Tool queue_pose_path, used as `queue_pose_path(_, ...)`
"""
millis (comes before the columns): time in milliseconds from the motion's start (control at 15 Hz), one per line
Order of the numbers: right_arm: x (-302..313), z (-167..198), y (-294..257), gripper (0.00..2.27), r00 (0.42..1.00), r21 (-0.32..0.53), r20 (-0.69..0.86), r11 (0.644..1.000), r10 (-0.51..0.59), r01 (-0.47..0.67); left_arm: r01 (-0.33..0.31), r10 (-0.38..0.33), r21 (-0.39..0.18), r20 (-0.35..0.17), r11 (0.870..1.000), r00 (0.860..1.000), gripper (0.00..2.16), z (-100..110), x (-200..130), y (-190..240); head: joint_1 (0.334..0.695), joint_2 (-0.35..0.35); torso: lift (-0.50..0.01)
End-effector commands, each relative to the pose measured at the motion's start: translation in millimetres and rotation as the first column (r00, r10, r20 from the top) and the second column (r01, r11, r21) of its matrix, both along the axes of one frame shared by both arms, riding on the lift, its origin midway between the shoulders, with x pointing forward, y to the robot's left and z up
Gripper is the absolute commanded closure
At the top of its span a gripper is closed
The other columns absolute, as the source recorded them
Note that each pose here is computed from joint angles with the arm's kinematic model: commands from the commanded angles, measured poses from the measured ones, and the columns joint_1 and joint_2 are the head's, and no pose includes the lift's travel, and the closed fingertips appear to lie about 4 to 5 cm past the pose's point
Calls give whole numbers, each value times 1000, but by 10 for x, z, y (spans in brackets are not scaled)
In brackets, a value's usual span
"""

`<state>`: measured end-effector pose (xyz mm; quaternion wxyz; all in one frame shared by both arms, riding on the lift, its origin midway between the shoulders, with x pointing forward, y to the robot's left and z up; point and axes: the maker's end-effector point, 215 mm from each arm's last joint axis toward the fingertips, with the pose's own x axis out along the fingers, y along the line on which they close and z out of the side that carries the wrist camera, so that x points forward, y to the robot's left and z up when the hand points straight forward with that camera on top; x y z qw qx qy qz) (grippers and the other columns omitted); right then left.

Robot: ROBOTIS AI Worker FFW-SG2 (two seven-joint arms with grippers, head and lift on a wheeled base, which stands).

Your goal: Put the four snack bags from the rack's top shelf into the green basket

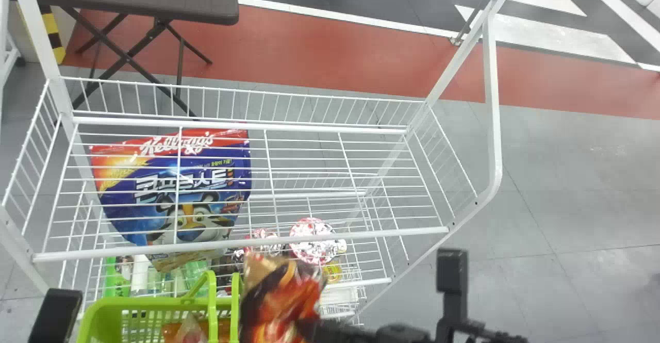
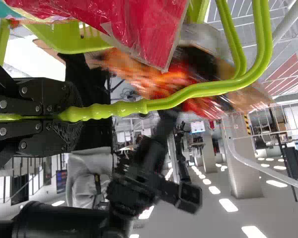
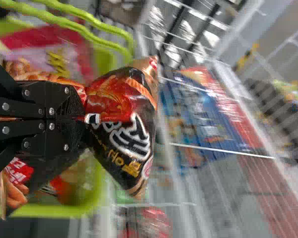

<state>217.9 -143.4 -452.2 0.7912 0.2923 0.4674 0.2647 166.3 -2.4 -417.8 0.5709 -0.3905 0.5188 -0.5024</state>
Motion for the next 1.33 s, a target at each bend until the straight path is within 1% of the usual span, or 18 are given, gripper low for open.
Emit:
queue_pose_path(0, -272, -211, 230, 2125, 994, 57, -102, 998, 41, -35, 3, -3, -4, -3, 1000, 1000, 2145, 3, -8, -16, 695, -350, 0)
queue_pose_path(67, -318, -271, 281, 2125, 992, 50, -117, 998, 54, -49, 5, -5, -4, -3, 1000, 1000, 2145, 4, -11, -21, 695, -350, 0)
queue_pose_path(267, -570, -542, 318, 2125, 973, -53, -200, 990, 117, -130, 5, -5, -4, -6, 1000, 1000, 2145, -3, -20, -20, 695, -350, 0)
queue_pose_path(333, -580, -633, 204, 2024, 971, -130, -204, 980, 124, -152, 3, -3, -5, -8, 1000, 1000, 2145, -3, -23, -16, 695, -350, 0)
queue_pose_path(400, -493, -701, 45, 1798, 978, -206, -184, 969, 101, -139, 3, -3, -9, -9, 1000, 1000, 2145, 4, -32, -14, 695, -350, 0)
queue_pose_path(467, -418, -708, -46, 1430, 982, -245, -164, 961, 89, -128, 2, -2, -10, -9, 1000, 1000, 2145, 10, -38, -10, 695, -350, 0)
queue_pose_path(600, -354, -636, -183, 2, 986, -290, -145, 949, 80, -120, 1, -1, -11, -9, 1000, 1000, 2145, 13, -40, -8, 695, -350, 0)
queue_pose_path(800, -403, -488, -221, 22, 985, -311, -148, 941, 88, -131, 3, -3, -8, -8, 1000, 1000, 2145, 11, -43, -16, 695, -350, 0)
queue_pose_path(933, -251, -349, -226, 43, 993, -332, -76, 937, 88, -108, 0, 0, -8, -8, 1000, 1000, 2145, 11, -37, -7, 695, -350, 0)
queue_pose_path(1000, 11, -223, -252, 43, 996, -352, 40, 934, 78, -59, 1, -1, -11, -8, 1000, 1000, 2145, 18, -38, -10, 695, -350, 0)
queue_pose_path(1067, 372, 3, -256, 43, 974, -364, 215, 931, 69, 15, 1, -1, -16, -8, 1000, 1000, 2145, 29, -40, -18, 695, -350, 0)
queue_pose_path(1133, 745, 358, -223, 43, 900, -360, 431, 927, 65, 105, 1, -2, -17, -10, 1000, 1000, 2145, 28, -43, -20, 695, -350, 0)
queue_pose_path(1200, 950, 627, -223, 43, 832, -342, 553, 924, 50, 172, 2, -2, -22, -12, 1000, 1000, 2145, 36, -51, -26, 695, -350, 0)
queue_pose_path(1267, 1100, 914, -228, 46, 751, -306, 660, 922, 27, 236, 2, -3, -29, -17, 1000, 1000, 2145, 44, -67, -37, 695, -350, 0)
